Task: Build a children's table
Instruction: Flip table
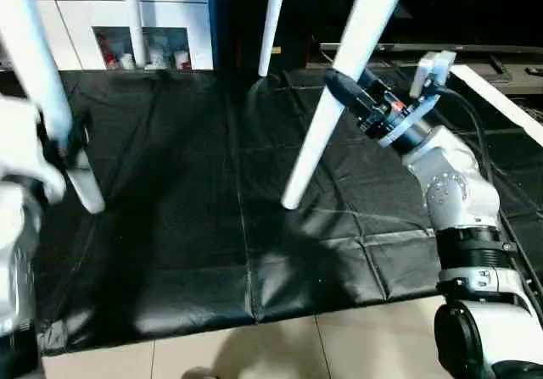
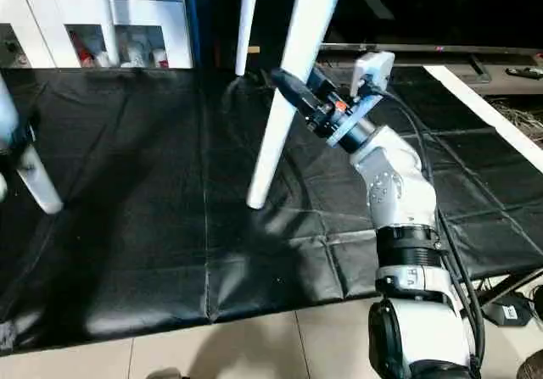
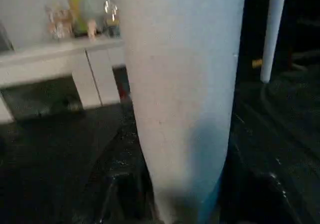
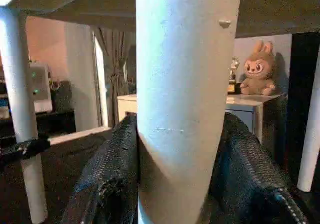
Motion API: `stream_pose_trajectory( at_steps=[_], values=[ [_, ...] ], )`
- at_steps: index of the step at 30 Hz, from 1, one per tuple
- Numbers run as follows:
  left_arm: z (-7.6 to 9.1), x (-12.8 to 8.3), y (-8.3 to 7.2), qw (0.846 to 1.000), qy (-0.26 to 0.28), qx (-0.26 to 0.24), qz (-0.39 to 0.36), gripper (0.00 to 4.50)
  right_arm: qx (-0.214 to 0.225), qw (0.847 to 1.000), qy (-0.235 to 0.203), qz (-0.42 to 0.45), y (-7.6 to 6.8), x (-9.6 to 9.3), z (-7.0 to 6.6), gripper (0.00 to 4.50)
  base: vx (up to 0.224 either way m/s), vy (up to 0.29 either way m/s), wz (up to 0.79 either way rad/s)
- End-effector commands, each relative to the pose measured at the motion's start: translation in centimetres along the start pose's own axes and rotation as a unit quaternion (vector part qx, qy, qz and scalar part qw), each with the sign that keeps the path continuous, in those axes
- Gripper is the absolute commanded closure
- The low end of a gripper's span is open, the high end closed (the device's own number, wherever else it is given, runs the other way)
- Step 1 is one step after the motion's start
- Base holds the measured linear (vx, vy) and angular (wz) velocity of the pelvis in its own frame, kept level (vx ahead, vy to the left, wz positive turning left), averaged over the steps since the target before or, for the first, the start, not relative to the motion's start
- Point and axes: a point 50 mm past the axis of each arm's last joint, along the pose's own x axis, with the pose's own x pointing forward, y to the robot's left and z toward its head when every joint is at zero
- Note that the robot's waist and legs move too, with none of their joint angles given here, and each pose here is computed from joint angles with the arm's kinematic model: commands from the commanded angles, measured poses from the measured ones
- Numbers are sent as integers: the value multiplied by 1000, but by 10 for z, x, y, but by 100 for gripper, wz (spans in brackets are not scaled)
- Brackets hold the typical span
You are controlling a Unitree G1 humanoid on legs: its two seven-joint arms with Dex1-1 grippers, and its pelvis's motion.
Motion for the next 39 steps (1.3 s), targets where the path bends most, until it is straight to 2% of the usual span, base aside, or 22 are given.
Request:
stream_pose_trajectory(
  at_steps=[1, 2, 4, 6, 9, 12, 13, 14, 16, 17, 19, 21, 24, 28, 31, 32, 34, 36, 39],
  values=[
    [-3, -3, -41, 994, 13, 33, -103, 286, 0, 997, 45, 69, 25, 18, -10, 275, 0, 0, 0],
    [-4, -3, -41, 994, 16, 33, -103, 286, 0, 996, 51, 68, 26, 18, -11, 275, 0, 0, 0],
    [-11, -7, -40, 993, 39, 37, -105, 286, 2, 995, 82, 63, 29, 15, -22, 275, 0, 0, 0],
    [-11, -7, -40, 993, 39, 37, -105, 286, 2, 995, 82, 63, 29, 15, -22, 275, 0, 0, 0],
    [-13, -10, -40, 990, 55, 36, -122, 286, 4, 994, 97, 49, 32, 15, -29, 275, 0, 0, 0],
    [-13, -8, -35, 991, 59, 34, -114, 286, 19, 994, 104, 36, 34, 17, -32, 275, 0, 0, 0],
    [-13, -8, -34, 991, 60, 32, -111, 286, 22, 994, 105, 34, 35, 17, -32, 241, 0, 0, 0],
    [-12, -8, -33, 992, 59, 28, -109, 230, 25, 994, 106, 29, 35, 17, -33, 207, 0, 0, 0],
    [-11, -8, -30, 993, 58, 27, -103, 216, 27, 993, 110, 23, 35, 17, -34, 204, 0, 0, 0],
    [-9, -11, -26, 993, 57, 23, -97, 211, 22, 993, 116, 18, 36, 16, -36, 185, 0, 0, 0],
    [-7, -14, -23, 993, 61, 25, -97, 211, 9, 992, 121, 21, 37, 14, -39, 185, 0, 0, 0],
    [-5, -22, -20, 993, 65, 21, -99, 172, 0, 992, 124, 27, 38, 8, -43, 155, 0, 0, 0],
    [-4, -31, -15, 993, 68, 26, -93, 160, 6, 992, 120, 29, 40, 5, -43, 138, 0, 0, 0],
    [-6, -57, -2, 994, 62, 24, -83, 125, 18, 993, 110, 27, 50, -8, -49, 102, 28, -1, 0],
    [-12, -80, -2, 992, 66, 8, -104, 115, 29, 996, 89, -2, 57, -21, -55, 82, 59, -1, 0],
    [-13, -83, -2, 993, 64, 1, -101, 115, 27, 996, 85, -6, 59, -25, -56, 82, 0, 0, 0],
    [-14, -90, -3, 993, 54, -19, -101, 83, 31, 997, 72, -11, 65, -31, -58, 56, 0, 0, 0],
    [-14, -92, -3, 994, 50, -27, -95, 82, 33, 997, 66, -20, 66, -33, -59, 53, 0, 0, 0],
    [-18, -97, -4, 996, 41, -44, -72, 44, 8, 995, 92, -40, 69, -44, -70, 16, 0, 0, 0]
  ],
)
